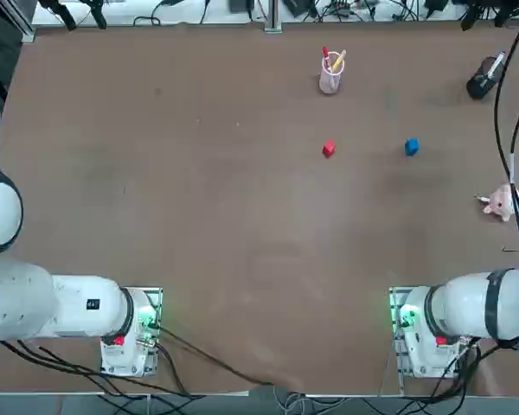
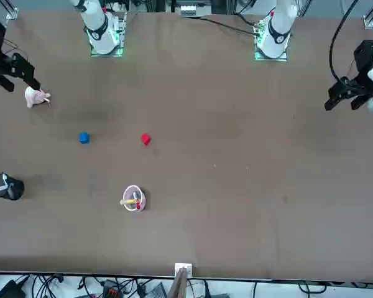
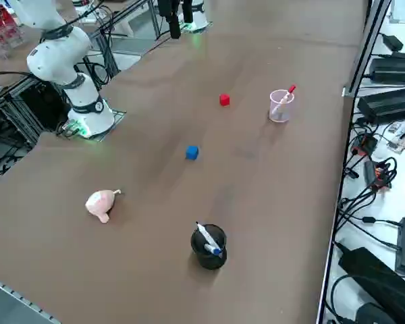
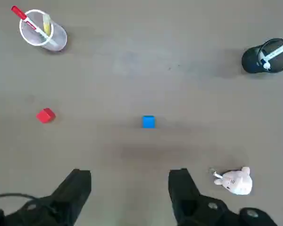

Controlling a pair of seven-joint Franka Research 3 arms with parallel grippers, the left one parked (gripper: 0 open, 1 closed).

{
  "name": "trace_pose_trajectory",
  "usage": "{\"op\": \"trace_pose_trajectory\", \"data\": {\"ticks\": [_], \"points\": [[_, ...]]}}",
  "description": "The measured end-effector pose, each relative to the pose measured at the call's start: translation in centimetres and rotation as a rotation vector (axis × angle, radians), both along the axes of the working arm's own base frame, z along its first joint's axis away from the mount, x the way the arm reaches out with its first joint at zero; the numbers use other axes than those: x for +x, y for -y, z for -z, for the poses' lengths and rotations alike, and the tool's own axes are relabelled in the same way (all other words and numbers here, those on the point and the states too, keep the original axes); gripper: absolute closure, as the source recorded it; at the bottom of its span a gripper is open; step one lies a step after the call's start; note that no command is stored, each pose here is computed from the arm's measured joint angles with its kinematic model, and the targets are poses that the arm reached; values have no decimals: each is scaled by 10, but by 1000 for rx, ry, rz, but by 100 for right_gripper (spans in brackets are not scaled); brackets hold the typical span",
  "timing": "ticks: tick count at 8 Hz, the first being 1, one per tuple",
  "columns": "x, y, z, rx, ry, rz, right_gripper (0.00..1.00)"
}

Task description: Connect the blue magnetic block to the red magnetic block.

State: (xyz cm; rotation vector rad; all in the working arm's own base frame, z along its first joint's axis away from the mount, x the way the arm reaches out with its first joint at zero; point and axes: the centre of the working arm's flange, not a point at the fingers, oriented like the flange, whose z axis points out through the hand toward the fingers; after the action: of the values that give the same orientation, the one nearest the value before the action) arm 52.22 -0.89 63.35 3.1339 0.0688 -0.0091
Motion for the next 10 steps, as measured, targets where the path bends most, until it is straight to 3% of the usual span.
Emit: {"op": "trace_pose_trajectory", "data": {"ticks": [6, 8, 10], "points": [[5, 0, 13, -1, -37, 0, 0], [20, -1, 40, -4, -50, 0, 0], [35, 0, 101, -6, -40, 0, 0]]}}
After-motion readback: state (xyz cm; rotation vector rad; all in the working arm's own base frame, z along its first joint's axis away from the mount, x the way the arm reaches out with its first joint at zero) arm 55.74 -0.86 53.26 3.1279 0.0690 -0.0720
